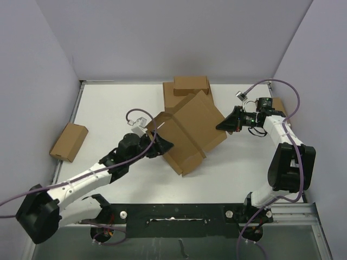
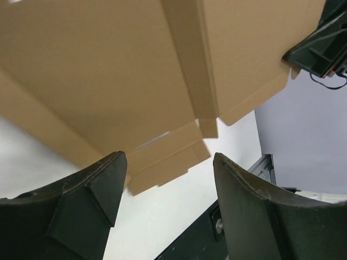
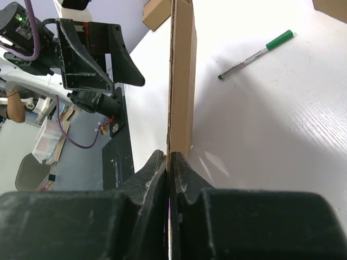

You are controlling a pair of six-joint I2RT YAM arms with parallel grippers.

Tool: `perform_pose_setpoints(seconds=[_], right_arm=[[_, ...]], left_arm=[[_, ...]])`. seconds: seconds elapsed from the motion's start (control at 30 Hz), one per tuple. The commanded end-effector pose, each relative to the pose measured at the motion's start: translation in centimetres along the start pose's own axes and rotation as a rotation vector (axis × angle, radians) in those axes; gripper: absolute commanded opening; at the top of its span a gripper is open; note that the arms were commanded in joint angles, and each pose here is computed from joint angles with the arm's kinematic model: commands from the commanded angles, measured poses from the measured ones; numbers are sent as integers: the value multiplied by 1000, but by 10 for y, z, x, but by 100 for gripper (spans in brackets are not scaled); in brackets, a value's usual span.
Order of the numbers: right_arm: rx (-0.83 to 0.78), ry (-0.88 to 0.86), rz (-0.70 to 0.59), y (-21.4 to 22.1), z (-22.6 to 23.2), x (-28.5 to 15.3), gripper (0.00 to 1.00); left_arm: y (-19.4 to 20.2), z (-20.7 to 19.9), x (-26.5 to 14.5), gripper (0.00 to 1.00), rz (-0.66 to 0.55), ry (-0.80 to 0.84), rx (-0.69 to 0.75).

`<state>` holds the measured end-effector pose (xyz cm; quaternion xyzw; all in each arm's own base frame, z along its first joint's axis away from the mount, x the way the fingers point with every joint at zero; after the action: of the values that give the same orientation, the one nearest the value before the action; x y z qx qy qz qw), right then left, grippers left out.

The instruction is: Fold the paper box

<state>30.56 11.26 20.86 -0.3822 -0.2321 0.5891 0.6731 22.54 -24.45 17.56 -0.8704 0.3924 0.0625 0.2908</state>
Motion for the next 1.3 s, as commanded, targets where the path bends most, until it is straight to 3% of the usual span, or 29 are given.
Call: perform_pose_setpoints(seconds=[0.0, 0.3, 0.73, 1.0, 1.13, 1.27], right_arm=[[-48, -73, -50, -15, 20, -2, 0], [-59, -124, -62, -21, 37, -1, 0], [-55, -185, -45, -20, 49, 8, 0], [-44, -199, -15, -14, 48, 20, 0], [-40, -187, -4, -11, 45, 23, 0], [-33, -157, 4, -9, 39, 24, 0]], left_arm=[[-29, -69, 32, 64, -122, 161, -3], [-35, -98, 80, 67, -133, 220, 6], [-32, -106, 87, 66, -174, 280, 32], [-30, -110, 84, 55, -194, 312, 47], [-31, -115, 83, 41, -199, 333, 43], [-23, -105, 83, 37, -177, 316, 40]])
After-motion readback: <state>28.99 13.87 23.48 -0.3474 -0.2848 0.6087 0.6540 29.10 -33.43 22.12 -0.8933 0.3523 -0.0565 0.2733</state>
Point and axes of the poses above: each gripper's point midway between its finger pads, its own x axis out along the fingers, its own z axis along the line the jaws close on, y = z × x, the point moved 2 cm from there along -x, back along the fingers, and after that the axes turned 6 degrees about -x, right-handed, at the moved point
